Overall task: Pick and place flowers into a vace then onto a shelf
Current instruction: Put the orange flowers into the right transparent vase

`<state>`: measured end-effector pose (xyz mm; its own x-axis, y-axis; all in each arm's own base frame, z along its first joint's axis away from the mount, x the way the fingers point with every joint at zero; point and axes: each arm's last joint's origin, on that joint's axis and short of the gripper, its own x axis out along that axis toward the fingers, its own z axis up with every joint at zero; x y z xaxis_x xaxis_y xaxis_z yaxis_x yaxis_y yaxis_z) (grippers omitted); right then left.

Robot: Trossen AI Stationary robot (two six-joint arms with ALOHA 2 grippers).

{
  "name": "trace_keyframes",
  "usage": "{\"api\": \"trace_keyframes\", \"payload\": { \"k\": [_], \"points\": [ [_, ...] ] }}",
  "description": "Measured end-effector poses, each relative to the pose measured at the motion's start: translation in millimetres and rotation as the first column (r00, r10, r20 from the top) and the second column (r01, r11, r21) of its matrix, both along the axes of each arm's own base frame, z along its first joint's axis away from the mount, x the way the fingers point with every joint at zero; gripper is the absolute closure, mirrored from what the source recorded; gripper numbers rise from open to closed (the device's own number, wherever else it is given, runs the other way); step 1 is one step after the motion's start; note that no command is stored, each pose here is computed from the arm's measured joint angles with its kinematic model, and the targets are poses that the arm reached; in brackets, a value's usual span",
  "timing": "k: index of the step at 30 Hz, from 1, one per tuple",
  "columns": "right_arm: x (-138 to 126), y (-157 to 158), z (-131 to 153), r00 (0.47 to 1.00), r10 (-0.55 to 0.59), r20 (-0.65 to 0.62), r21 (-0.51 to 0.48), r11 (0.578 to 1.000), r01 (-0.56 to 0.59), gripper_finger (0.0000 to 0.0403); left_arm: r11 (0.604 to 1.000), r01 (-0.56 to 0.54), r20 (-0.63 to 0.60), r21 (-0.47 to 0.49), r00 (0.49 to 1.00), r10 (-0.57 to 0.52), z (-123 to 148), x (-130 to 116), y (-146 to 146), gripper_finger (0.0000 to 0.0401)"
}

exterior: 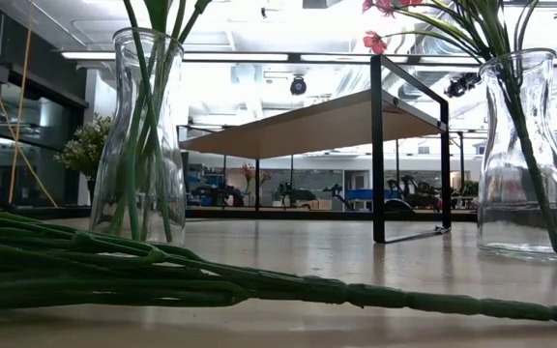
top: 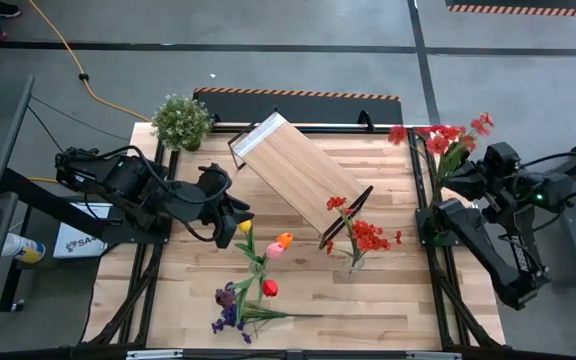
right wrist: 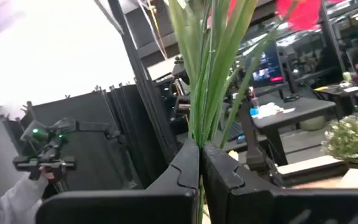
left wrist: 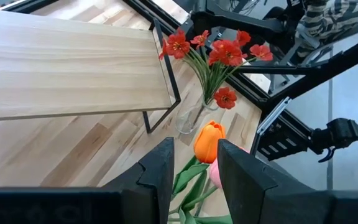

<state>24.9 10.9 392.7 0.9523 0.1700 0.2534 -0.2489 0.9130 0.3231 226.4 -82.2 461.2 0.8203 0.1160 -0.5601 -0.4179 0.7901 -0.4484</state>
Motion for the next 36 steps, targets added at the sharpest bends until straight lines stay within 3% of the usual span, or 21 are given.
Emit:
{"api": "trace_keyframes", "payload": {
  "k": [13, 21, 36],
  "points": [
    [-0.1, 0.8, 0.2, 0.991, 0.135, -0.008, 0.000, 0.991, -0.135, 0.0403, 1.000, -0.021, 0.062, -0.010, 0.998, 0.021, 4.9, 2.9, -0.5, 0.0245],
    [11.1, -11.3, -0.2, 0.958, 0.282, -0.054, 0.047, 0.959, -0.280, 0.0403, 1.000, -0.020, 0.087, -0.021, 0.996, 0.022, 7.0, 4.3, -1.1, 0.0245],
    [46.4, -29.3, 0.6, 0.941, 0.337, 0.035, -0.007, 0.941, -0.337, 0.0403, 1.000, -0.014, 0.095, -0.016, 0.995, 0.016, 7.8, 4.8, -1.3, 0.0245]
  ]
}}
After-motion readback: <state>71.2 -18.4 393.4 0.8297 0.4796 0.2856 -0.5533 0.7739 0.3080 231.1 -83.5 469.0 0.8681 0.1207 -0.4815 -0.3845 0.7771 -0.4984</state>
